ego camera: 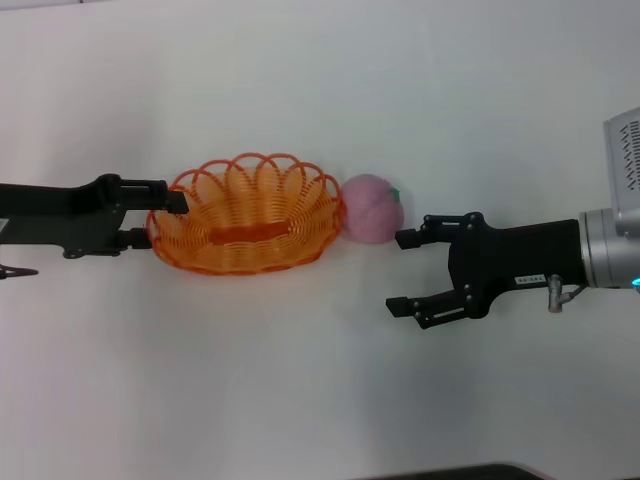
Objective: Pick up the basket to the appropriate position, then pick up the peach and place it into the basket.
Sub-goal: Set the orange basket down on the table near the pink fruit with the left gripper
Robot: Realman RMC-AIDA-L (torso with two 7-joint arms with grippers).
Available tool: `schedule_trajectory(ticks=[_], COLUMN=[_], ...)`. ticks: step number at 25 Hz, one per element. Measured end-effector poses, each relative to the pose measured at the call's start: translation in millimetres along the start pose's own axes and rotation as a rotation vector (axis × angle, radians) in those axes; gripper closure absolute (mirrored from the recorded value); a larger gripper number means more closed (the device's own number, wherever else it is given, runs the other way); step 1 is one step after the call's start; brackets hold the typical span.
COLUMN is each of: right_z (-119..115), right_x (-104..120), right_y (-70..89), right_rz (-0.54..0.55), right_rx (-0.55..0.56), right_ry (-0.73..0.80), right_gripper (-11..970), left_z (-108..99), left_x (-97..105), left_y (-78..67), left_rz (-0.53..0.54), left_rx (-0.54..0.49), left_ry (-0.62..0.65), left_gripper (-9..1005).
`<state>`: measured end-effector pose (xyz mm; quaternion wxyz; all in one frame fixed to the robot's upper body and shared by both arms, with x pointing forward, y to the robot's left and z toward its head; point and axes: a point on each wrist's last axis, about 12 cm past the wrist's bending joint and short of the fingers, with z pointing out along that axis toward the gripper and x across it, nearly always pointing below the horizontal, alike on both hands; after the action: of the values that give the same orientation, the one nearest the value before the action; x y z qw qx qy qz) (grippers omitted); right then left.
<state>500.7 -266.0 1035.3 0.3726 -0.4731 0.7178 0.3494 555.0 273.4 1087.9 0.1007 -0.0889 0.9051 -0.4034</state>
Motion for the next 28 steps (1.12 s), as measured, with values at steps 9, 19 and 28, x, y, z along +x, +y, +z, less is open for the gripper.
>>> schedule_trajectory(ticks=[9,19,28], right_z=[0,1,2], right_x=[0,-2,-5], right_y=[0.0,-0.6,-2.4], right_rz=[0.002,0.008,0.004], right_rx=[0.0,-0.001,-0.003], right_ry=[0.0,-0.013,-0.012], right_gripper=[31,31,32], left_z=[-21,-40,-23], left_x=[-7,26,76], left_y=[15.2,33.3,56.9], left_rz=[0.03,0.619,1.089], left_rx=[-0.037,0.253,0.236], left_ry=[-0.051,-0.167,-0.317], left_gripper=[242,194,198])
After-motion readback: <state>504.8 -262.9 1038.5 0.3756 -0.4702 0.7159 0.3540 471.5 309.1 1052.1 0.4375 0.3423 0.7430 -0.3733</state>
